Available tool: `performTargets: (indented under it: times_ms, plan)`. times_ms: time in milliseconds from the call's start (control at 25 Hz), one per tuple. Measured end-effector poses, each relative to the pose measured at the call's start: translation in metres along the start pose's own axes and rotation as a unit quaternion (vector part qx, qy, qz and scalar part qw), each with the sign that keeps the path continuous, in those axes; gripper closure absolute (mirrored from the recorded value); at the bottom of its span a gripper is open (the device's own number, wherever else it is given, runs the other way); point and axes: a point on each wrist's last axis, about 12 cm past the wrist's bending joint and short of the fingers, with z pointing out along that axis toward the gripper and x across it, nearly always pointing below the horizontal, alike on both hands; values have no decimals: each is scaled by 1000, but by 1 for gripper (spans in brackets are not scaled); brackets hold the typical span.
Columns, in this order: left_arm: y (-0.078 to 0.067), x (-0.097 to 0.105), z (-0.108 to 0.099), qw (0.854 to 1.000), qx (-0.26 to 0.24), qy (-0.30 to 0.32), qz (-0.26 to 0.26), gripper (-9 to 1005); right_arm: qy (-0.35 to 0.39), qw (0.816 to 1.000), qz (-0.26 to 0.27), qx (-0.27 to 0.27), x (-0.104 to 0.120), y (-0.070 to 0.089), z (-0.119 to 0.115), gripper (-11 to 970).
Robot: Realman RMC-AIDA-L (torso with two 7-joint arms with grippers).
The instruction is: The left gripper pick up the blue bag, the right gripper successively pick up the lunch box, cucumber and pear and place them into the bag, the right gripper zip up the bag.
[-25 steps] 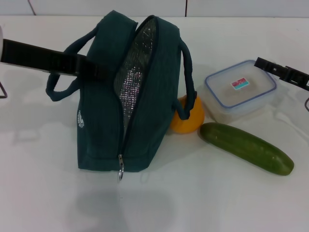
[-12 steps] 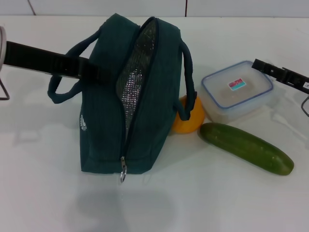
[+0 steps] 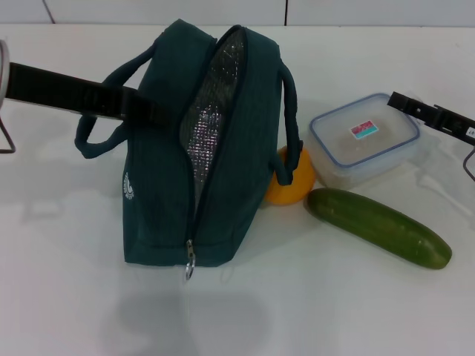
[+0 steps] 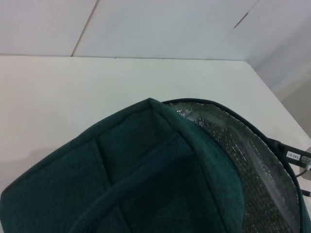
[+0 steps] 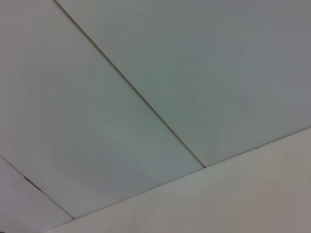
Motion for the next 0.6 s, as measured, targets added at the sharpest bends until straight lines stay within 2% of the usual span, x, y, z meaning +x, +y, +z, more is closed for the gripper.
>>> performTargets:
  times_ms: [280, 480, 600]
  plan:
    - [1, 0, -1, 1000, -1, -2, 1, 952, -2, 1000, -1, 1, 0, 0, 1, 340]
    - [1, 0, -1, 1000, -1, -2, 1, 952, 0, 1000, -3, 1, -1, 0, 2, 454]
    - [1, 0, -1, 1000, -1, -2, 2, 952, 1, 1000, -2, 3, 0, 0, 2, 450]
